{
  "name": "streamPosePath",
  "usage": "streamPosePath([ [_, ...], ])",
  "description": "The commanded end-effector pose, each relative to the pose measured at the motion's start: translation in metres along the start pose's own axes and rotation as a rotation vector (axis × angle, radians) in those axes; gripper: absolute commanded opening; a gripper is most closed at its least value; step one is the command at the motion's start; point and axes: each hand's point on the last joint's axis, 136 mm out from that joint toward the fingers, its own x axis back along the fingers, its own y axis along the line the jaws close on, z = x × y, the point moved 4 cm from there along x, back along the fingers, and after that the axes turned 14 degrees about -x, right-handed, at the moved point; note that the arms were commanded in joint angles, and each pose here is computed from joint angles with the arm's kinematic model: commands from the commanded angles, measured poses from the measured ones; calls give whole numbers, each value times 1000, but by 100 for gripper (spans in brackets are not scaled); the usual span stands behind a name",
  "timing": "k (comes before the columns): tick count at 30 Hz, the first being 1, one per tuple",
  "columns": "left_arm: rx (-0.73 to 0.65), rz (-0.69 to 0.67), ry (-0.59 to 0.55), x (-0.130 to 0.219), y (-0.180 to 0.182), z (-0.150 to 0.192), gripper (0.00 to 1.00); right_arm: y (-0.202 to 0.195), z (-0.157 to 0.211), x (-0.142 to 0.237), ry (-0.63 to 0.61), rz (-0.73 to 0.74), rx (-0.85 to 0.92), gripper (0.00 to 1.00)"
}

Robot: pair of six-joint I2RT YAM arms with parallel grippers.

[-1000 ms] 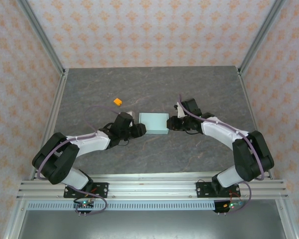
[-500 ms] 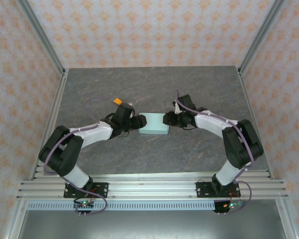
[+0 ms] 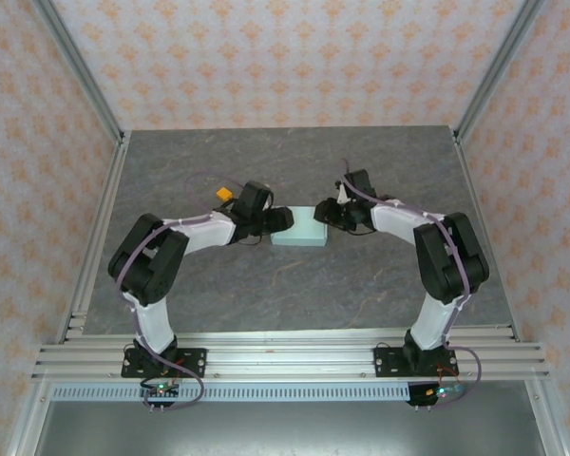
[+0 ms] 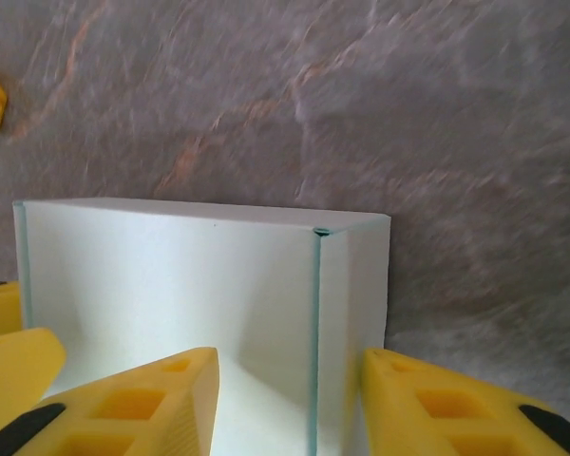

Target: Fold the paper box

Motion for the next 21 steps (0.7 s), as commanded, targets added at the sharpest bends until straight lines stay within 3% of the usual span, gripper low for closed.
streamPosePath([
  [1, -3, 13, 19, -18, -7, -12, 65, 12, -27, -2, -38, -47, -13, 42],
  [12, -13, -89, -10, -53, 10, -79, 68, 12, -90, -31, -82, 55, -14, 42],
  [19, -83, -143, -71, -26, 15, -105, 76, 16, -113, 1, -190, 159, 67, 50],
  [21, -111, -153, -90, -14, 13, -109, 79, 23, -118, 18, -226, 177, 99, 58],
])
